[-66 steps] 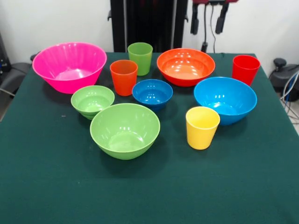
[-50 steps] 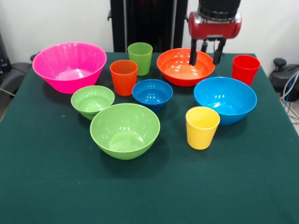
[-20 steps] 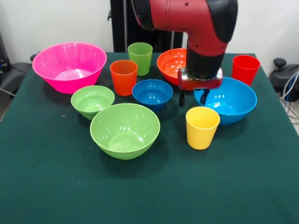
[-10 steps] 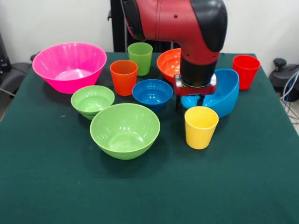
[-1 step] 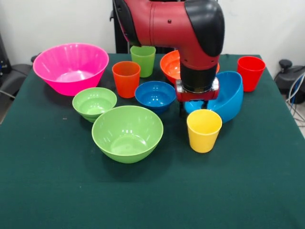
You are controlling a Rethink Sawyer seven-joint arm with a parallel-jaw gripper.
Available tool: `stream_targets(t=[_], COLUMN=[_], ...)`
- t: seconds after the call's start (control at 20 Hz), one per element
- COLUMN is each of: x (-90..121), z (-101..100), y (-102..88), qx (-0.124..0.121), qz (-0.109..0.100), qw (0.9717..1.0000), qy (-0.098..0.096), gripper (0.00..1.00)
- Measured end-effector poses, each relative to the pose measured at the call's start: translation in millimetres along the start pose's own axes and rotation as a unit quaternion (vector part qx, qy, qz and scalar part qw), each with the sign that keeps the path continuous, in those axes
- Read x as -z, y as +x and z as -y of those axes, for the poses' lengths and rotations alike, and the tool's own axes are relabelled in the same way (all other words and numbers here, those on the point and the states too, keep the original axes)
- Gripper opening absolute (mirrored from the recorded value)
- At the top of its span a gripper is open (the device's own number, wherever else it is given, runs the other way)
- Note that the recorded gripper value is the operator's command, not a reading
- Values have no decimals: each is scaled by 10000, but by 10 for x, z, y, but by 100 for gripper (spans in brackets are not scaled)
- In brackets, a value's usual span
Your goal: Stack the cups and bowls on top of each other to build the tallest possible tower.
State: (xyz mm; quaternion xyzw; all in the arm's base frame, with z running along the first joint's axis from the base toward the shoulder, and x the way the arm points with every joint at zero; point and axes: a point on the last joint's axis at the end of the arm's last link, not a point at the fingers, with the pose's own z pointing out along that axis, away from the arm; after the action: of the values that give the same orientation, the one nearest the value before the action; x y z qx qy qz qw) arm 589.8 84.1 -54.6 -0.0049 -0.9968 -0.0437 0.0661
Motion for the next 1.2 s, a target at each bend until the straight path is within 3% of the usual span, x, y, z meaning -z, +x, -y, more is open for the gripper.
stream_targets(t=[0.5,0.9,1.2], x=[-3,2,8], z=[-69,-331,-443], y=[-57,-143,-164], qx=[-27,22,64], qz=[27,75,90], qw=[9998,9984,9977], qy=[-213,-568,-676], gripper=[100,100,100])
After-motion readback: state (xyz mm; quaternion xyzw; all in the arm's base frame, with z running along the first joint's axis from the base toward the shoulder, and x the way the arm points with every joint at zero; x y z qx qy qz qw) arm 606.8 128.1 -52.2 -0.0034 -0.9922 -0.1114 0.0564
